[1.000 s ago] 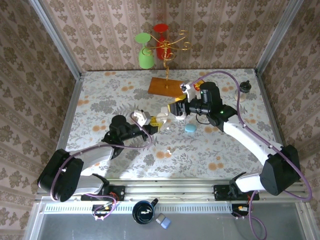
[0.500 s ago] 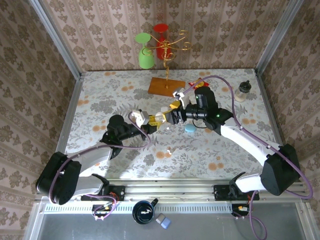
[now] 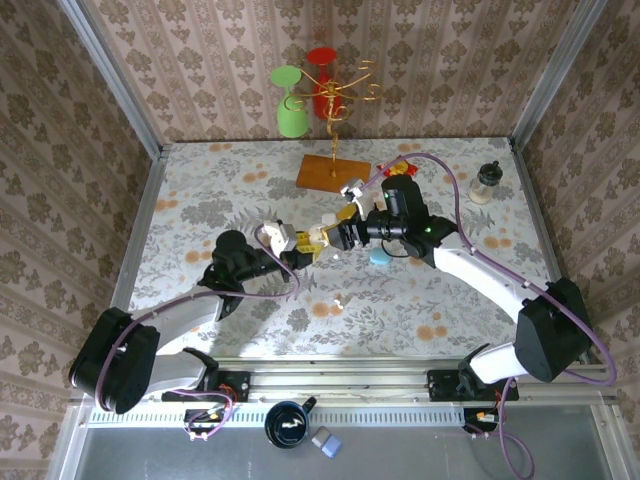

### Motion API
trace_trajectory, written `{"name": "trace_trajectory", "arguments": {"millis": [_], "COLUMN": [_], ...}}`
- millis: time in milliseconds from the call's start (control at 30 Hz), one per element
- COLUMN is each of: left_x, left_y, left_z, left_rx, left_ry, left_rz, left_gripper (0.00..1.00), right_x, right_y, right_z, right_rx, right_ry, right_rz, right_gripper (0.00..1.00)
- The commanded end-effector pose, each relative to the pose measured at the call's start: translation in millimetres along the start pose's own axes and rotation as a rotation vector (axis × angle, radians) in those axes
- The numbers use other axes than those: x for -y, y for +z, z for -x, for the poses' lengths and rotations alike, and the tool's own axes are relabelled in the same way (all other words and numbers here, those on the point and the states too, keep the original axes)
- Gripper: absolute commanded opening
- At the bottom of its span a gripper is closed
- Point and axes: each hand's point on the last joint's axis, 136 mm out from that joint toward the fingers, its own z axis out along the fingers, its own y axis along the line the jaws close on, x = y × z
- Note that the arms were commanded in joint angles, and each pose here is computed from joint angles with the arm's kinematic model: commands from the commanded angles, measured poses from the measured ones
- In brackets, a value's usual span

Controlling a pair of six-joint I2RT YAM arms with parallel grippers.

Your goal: Insert wireless bluetooth earbuds into charging case

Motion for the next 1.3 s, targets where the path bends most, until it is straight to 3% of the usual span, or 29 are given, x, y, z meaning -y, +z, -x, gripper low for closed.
{"name": "trace_trajectory", "arguments": {"millis": [0,133,300,400,633,767,967,1267], "left_x": [5,-7,-23,-30,-47,-60,-74,-71], "left_y": [-2,-8,-23,-30,-44,-52,-63,-64], "left_z": [6,1,-4,-4,-1,-4,-4,-1], "left_rx": [0.033,0.029,0.04,0.042,0.049,0.046,0.067,0.072], "left_ry": [0.063,0.056,0.047,0.053,0.069,0.002,-0.039,-0.04], "left_rz": [-0.014,0.039,0.119,0.164,0.265,0.312,0.362,0.345], "left_gripper": [0.01,0.01,0.01,0.01,0.01,0.01,0.01,0.01], "right_x": [-1,-13,31,52,53,43,35,73], "right_y": [-6,-22,-34,-32,-4,15,37,72], "right_z": [15,19,0,-25,-79,-112,-146,-132], "right_rx": [0.035,0.087,0.109,0.019,-0.186,-0.31,-0.44,-0.457], "right_ry": [-0.008,-0.019,0.209,0.405,0.515,0.575,0.549,0.457], "right_rz": [-0.019,0.004,-0.218,-0.329,-0.358,-0.312,-0.297,-0.34], "right_gripper": [0.68,0.68,0.68,0.68,0.67,0.64,0.62,0.6]}}
